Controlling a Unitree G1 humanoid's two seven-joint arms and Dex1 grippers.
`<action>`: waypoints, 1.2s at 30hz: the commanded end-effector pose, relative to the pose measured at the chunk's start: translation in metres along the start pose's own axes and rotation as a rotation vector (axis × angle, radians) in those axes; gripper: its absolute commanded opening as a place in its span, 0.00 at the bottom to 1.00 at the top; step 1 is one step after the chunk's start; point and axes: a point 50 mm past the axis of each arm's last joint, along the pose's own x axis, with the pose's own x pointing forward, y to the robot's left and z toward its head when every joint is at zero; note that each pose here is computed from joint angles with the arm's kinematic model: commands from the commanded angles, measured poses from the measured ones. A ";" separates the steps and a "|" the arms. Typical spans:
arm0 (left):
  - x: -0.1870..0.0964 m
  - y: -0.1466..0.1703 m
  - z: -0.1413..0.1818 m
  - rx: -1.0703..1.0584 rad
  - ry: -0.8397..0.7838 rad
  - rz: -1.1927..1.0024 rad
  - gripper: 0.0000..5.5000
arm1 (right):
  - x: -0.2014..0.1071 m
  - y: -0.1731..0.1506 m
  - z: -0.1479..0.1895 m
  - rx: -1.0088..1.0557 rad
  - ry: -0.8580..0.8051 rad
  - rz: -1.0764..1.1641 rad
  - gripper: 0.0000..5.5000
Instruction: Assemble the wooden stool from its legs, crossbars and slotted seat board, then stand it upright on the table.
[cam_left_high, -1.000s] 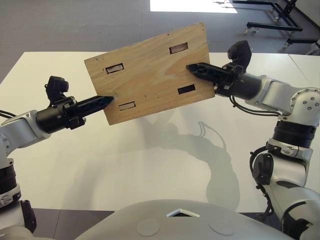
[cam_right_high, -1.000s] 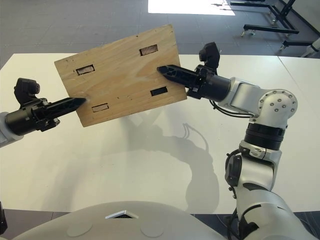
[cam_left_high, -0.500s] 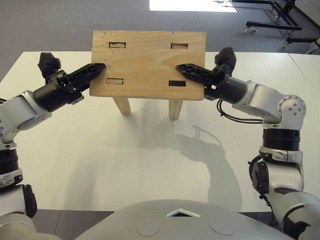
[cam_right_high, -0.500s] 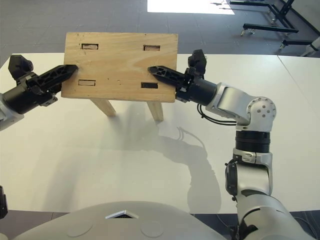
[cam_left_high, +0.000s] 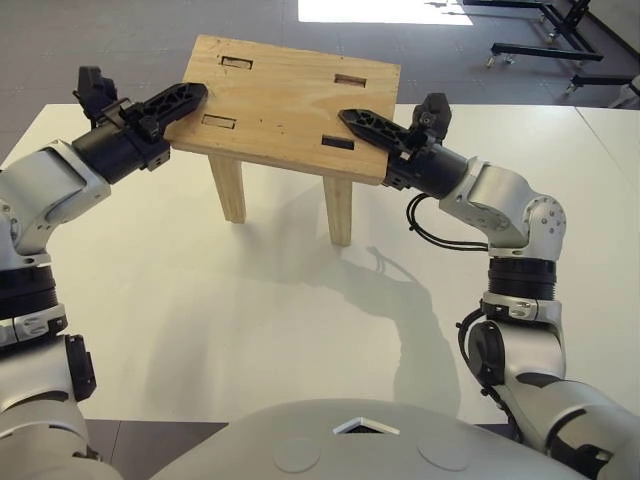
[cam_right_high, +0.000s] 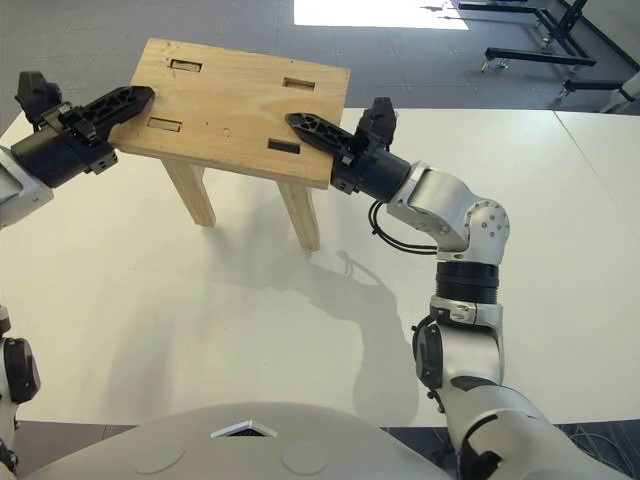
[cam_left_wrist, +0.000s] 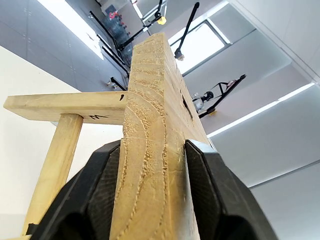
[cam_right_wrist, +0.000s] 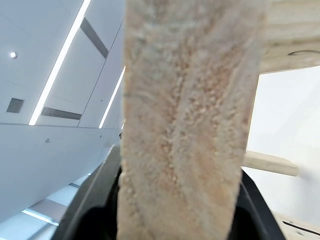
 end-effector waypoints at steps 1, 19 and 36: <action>0.018 -0.004 -0.029 0.037 0.179 0.022 0.33 | 0.021 0.015 -0.001 -0.059 0.001 -0.053 0.29; 0.017 0.035 -0.046 -0.071 0.209 0.183 0.33 | 0.029 -0.008 0.002 0.003 -0.037 -0.263 0.83; 0.011 0.059 -0.060 -0.115 0.259 0.289 0.33 | 0.012 -0.030 0.005 -0.042 -0.027 -0.403 0.83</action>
